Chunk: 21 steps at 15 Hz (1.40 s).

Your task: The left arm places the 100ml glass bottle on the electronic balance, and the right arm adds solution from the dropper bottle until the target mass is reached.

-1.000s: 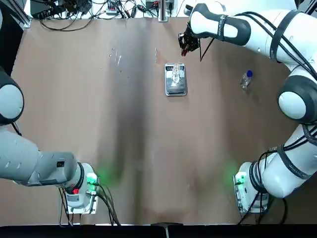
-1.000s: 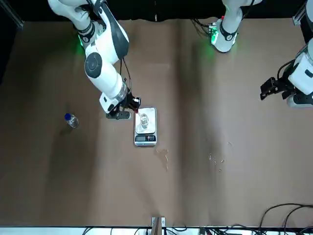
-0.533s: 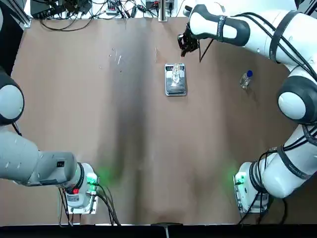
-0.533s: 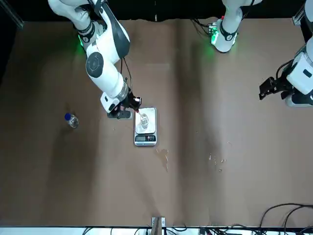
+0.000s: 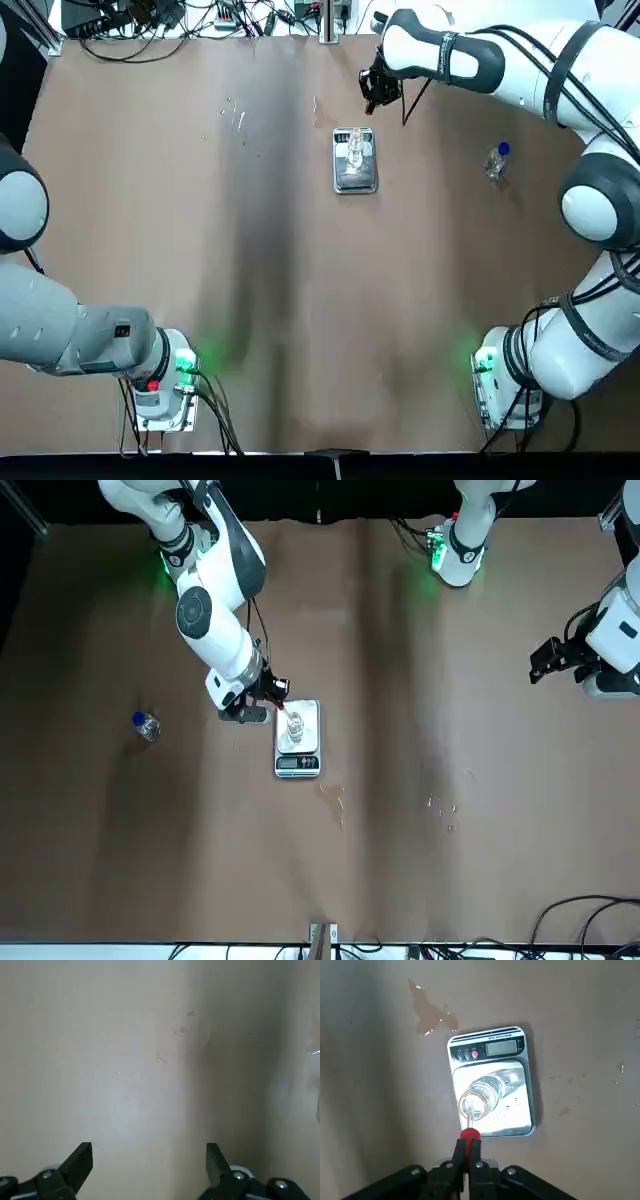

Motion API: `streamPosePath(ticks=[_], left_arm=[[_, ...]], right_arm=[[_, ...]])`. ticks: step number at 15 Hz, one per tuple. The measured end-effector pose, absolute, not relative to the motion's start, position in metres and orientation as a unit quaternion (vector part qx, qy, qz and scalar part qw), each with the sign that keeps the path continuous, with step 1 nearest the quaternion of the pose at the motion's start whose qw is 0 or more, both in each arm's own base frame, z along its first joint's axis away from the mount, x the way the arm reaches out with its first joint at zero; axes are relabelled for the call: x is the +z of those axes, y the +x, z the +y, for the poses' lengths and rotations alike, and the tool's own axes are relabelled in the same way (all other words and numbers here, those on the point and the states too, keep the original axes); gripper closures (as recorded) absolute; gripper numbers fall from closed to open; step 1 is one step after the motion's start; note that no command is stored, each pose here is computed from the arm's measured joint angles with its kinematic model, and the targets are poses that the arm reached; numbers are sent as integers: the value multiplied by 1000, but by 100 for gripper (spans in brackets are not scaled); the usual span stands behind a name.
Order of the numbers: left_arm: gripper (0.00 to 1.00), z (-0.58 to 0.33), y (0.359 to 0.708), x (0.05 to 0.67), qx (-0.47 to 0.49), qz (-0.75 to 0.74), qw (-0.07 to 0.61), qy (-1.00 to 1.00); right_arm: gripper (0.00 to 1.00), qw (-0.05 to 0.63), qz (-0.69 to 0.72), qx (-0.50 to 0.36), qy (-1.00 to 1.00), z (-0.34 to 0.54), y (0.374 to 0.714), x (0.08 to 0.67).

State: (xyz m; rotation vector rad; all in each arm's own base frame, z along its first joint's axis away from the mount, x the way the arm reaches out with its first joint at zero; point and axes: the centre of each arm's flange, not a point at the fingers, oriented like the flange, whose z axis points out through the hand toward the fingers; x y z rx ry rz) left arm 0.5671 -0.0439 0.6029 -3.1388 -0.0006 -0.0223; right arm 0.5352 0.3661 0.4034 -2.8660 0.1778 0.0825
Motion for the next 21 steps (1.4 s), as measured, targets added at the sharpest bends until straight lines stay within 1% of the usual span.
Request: streamPosePath(ticks=[12, 16, 21], left_arm=[[0, -45, 567, 604, -8, -1, 1, -1000], [0, -45, 561, 613, -10, -1, 2, -1000], [0, -43, 560, 613, -10, -2, 2, -1000]], right_arm=[[95, 133, 65, 29, -989, 363, 537, 403], [95, 126, 73, 40, -988, 359, 537, 405], [95, 127, 87, 43, -987, 339, 542, 435]])
